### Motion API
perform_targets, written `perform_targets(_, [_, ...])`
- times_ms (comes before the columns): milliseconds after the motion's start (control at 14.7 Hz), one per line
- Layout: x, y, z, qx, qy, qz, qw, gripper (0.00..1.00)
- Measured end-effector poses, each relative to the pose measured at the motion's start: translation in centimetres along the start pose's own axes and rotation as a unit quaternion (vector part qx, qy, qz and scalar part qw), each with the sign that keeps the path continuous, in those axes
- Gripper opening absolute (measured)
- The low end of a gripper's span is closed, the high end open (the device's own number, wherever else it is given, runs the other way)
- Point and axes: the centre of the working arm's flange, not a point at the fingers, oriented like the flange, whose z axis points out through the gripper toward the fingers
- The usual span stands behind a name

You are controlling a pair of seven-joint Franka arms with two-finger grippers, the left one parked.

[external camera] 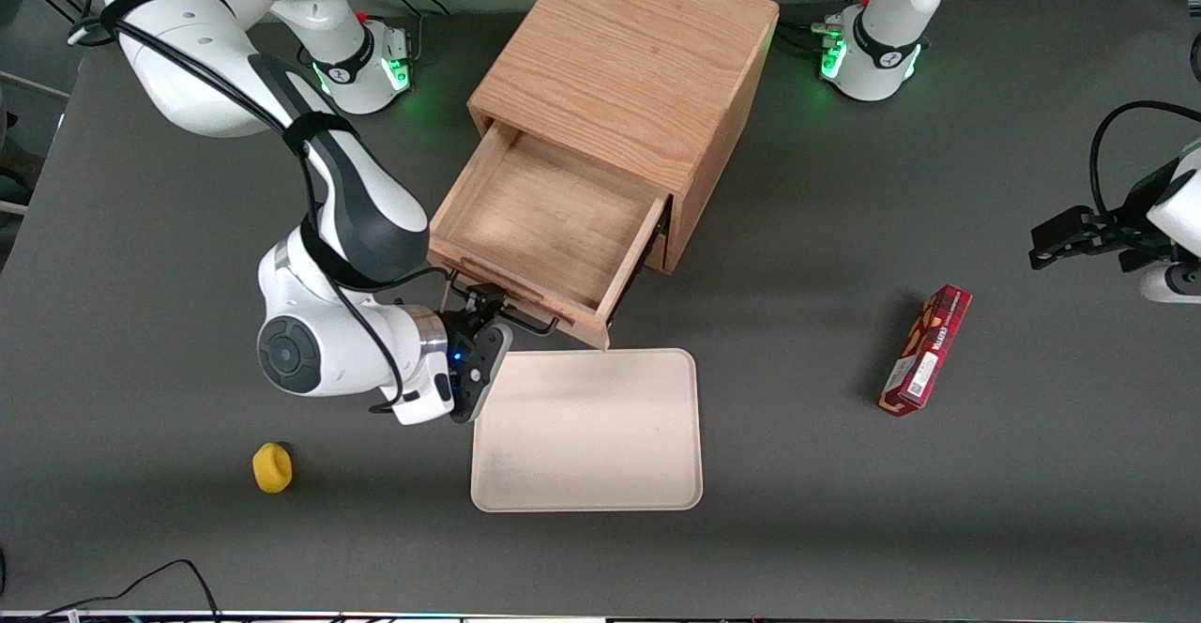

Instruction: Open upper drawer

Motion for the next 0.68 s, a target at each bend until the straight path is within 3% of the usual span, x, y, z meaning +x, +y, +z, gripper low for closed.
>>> perform_targets(340, [-0.4, 2.0, -1.8, -0.017, 0.016, -0.011, 0.9997, 1.00])
perform_targets(680, [-0.4, 1.9, -3.9, -0.019, 0.018, -0.023, 0.9994, 1.00])
